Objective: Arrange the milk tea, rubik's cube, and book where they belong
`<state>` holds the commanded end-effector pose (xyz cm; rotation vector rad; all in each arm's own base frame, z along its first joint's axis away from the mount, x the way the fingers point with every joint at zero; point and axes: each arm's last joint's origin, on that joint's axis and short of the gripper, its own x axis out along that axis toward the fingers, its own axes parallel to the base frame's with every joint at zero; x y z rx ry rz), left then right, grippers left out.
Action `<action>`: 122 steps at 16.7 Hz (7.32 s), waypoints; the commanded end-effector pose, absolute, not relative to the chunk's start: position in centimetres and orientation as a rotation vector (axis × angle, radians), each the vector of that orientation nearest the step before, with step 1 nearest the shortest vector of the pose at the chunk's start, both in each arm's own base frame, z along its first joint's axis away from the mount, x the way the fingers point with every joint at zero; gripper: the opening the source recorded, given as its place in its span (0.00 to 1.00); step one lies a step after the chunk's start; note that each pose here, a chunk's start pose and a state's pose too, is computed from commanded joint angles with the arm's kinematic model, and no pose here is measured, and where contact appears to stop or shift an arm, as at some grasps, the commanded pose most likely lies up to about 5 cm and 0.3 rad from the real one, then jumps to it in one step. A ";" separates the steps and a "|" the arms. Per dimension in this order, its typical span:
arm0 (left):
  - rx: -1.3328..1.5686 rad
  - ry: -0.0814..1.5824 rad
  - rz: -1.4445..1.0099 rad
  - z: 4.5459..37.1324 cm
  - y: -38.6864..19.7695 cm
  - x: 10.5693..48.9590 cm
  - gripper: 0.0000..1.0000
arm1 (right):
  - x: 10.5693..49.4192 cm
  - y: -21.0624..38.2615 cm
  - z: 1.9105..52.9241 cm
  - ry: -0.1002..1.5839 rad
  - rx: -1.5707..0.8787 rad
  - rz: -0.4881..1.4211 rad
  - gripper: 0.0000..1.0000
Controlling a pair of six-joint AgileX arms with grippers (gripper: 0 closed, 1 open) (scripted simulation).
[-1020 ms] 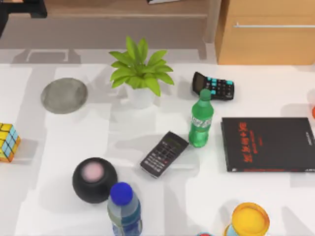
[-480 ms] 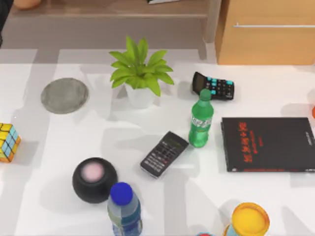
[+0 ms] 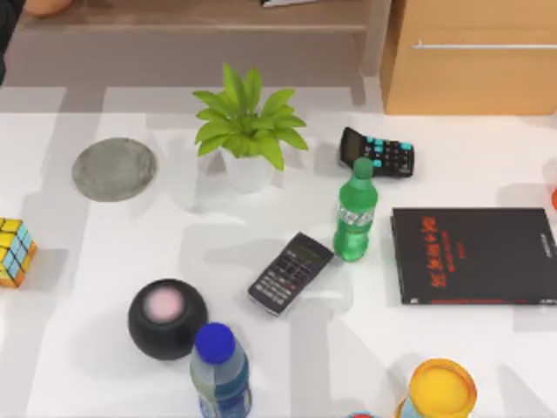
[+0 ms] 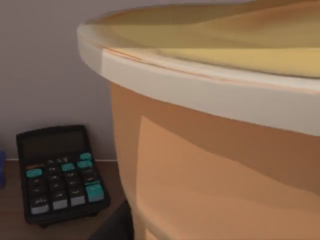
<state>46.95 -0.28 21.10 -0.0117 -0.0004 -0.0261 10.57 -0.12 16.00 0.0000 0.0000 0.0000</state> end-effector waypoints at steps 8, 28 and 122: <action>-0.012 0.000 -0.026 21.1 -0.3 47.0 0.10 | 10.6 -0.1 16.0 0.000 0.000 0.000 1.00; -0.010 0.003 -0.023 22.0 0.0 39.5 0.00 | 10.6 -0.1 16.0 0.000 0.000 0.000 1.00; -0.007 -0.001 -0.013 12.8 -6.1 29.8 1.00 | 10.6 -0.1 16.0 0.000 0.000 0.000 1.00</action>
